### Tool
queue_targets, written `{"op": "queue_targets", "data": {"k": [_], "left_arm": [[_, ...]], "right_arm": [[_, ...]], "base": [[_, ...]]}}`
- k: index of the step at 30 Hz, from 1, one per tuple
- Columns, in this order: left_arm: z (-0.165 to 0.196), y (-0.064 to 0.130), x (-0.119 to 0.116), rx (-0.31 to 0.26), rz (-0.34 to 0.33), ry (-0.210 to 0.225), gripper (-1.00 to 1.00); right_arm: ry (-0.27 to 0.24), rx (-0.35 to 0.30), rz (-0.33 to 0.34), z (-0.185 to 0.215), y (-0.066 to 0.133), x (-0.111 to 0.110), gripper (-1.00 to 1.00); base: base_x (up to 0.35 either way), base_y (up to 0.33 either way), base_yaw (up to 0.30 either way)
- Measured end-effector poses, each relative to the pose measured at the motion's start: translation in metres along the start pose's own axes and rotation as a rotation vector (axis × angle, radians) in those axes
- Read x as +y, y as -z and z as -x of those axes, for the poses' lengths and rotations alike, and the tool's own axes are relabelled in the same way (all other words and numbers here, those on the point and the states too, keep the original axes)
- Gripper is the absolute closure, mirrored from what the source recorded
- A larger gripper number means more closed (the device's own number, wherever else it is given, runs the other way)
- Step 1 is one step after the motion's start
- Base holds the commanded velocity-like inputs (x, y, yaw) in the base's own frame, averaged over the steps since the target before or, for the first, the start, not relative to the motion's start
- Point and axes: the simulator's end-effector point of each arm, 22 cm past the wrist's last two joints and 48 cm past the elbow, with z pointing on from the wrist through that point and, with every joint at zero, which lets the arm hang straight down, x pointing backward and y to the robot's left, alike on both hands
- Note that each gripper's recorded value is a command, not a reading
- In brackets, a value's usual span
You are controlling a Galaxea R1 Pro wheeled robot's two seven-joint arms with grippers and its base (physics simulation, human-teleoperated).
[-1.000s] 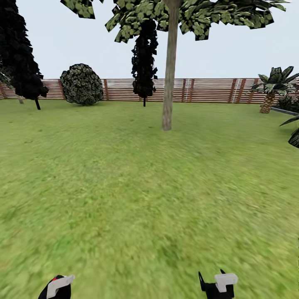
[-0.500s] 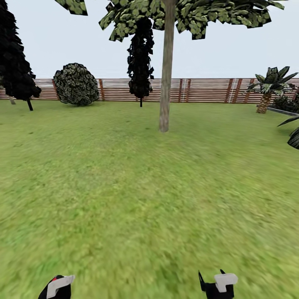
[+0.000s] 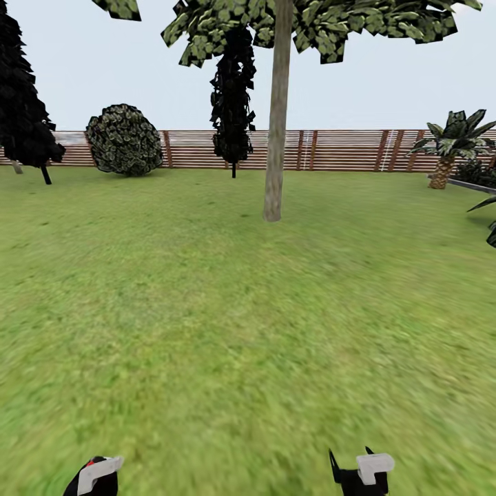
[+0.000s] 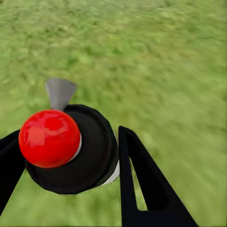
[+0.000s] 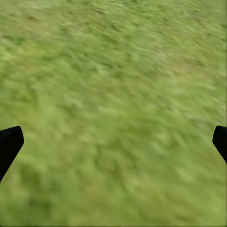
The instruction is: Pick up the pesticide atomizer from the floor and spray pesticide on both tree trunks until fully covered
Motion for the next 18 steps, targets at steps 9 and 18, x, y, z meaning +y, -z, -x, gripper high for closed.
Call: {"op": "queue_targets", "data": {"k": [9, 18], "left_arm": [[0.0000, 0.0000, 0.0000, 0.000, 0.000, 0.000, 1.00], [-0.0008, 0.0002, 0.0000, 0.002, 0.000, -0.001, 1.00]], "right_arm": [[0.000, 0.000, 0.000, 0.0001, 0.0000, 0.0001, -1.00], [0.001, 0.001, 0.000, -0.0002, 0.0001, 0.0001, -1.00]], "base": [[0.340, 0.000, 0.000], [0.340, 0.000, 0.000]]}}
